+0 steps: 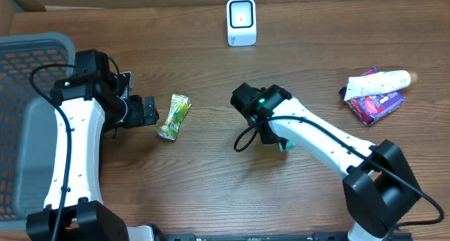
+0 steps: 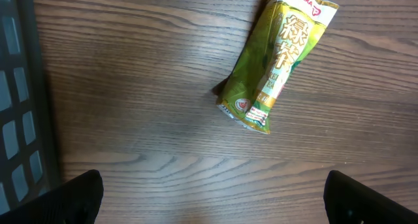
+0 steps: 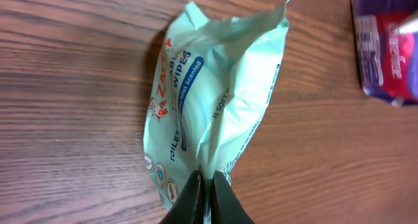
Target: Scan the item barcode
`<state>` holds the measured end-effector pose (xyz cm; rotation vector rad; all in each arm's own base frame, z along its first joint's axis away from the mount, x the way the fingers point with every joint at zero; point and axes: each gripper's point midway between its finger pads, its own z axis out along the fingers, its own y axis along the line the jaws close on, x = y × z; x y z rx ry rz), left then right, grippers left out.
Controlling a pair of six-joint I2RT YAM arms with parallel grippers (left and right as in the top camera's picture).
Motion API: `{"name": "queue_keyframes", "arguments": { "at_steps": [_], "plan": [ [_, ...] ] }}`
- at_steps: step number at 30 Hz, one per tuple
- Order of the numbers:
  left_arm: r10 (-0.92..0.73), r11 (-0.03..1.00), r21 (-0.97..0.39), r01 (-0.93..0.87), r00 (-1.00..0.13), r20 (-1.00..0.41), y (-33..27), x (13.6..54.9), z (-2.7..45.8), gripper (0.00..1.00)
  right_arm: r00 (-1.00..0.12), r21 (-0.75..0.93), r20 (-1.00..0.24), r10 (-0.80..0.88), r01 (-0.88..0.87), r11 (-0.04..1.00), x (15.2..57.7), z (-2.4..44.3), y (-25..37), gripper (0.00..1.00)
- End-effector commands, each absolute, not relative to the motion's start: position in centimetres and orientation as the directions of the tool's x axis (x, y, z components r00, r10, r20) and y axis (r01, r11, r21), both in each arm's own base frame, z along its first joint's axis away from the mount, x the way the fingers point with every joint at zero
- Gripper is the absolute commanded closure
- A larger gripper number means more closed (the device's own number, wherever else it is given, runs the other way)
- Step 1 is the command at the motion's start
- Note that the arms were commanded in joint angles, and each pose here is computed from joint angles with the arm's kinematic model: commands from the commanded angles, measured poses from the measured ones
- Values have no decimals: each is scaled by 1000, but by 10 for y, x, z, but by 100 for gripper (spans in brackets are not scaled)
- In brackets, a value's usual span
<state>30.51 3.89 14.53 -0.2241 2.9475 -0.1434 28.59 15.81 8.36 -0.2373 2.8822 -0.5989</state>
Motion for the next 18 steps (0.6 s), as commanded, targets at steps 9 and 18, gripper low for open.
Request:
{"name": "queue_keyframes", "arguments": {
  "at_steps": [9,18],
  "plan": [
    [-147,985,-113,-128,-973,-176,39,307,146,0,-855,-318,-189,-483,-412,854,279,83,233,87],
    [-147,985,-113,-128,-973,-176,39,307,146,1,-828,-62,-230,-511,-512,857,254,78,298,64]
  ]
}}
